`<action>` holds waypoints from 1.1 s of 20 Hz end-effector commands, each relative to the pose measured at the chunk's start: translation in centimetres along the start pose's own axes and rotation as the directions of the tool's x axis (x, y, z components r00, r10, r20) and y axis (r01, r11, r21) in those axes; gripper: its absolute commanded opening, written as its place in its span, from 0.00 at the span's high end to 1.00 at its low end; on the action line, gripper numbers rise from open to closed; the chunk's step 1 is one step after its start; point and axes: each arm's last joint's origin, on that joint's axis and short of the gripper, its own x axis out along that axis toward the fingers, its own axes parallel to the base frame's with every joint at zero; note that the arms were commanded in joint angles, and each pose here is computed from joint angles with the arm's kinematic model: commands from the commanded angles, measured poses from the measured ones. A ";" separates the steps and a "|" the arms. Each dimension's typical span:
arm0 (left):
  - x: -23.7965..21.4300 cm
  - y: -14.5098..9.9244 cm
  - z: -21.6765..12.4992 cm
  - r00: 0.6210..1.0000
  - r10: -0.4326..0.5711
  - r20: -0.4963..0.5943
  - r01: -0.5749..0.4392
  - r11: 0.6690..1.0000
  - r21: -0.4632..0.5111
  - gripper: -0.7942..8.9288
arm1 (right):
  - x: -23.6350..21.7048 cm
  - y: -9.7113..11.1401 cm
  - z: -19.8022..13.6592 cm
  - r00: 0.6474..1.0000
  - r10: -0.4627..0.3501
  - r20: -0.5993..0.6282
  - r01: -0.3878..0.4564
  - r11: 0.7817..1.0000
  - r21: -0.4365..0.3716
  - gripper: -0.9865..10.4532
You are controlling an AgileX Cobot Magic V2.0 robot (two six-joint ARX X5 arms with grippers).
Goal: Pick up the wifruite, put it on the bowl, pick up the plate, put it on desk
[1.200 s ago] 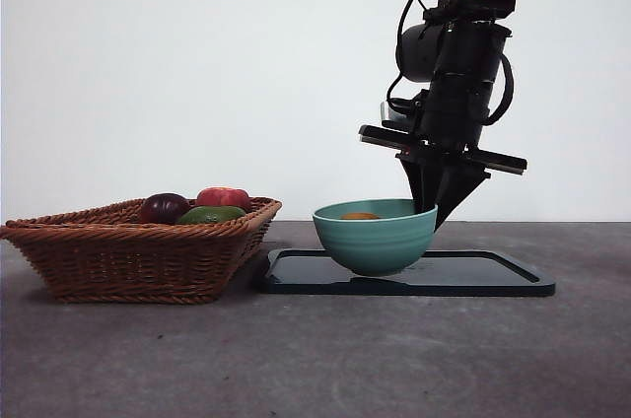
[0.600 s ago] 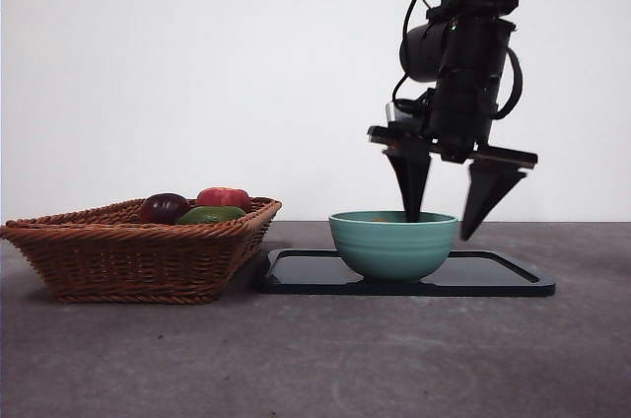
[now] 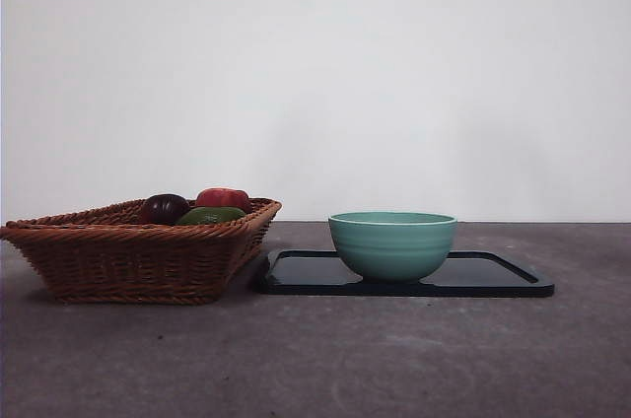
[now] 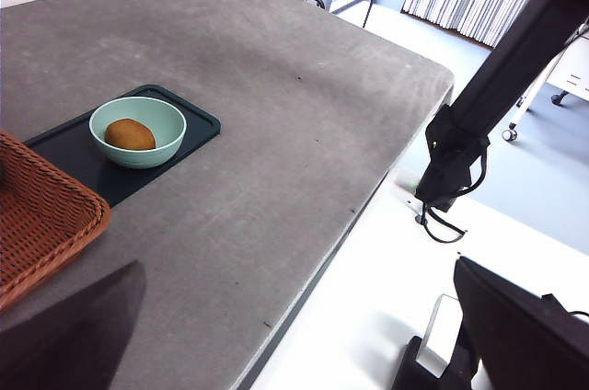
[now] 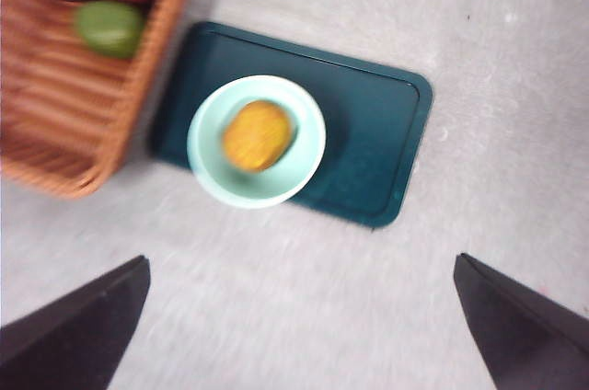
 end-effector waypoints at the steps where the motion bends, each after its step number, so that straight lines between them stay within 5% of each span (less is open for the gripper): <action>1: -0.5 -0.1 0.3 0.999 -0.018 0.028 0.017 0.999 0.041 0.31 | -2.8 0.7 -1.4 0.999 0.029 0.044 -0.027 0.999 -0.047 0.41; 8: -0.5 -0.1 0.3 0.999 -0.018 0.027 0.016 0.998 0.065 0.31 | -7.4 1.2 -8.7 0.981 0.156 0.114 -0.148 0.986 -0.079 0.41; 16: -0.5 -0.1 0.4 0.999 -0.018 0.029 0.016 0.998 0.064 0.31 | -4.8 -1.5 -17.2 0.972 0.169 0.161 -0.161 0.985 -0.060 0.41; 22: -0.5 -0.1 0.4 0.999 -0.019 0.030 0.017 0.998 0.063 0.31 | -4.9 -2.6 -20.6 0.945 0.243 0.217 -0.233 0.970 -0.071 0.41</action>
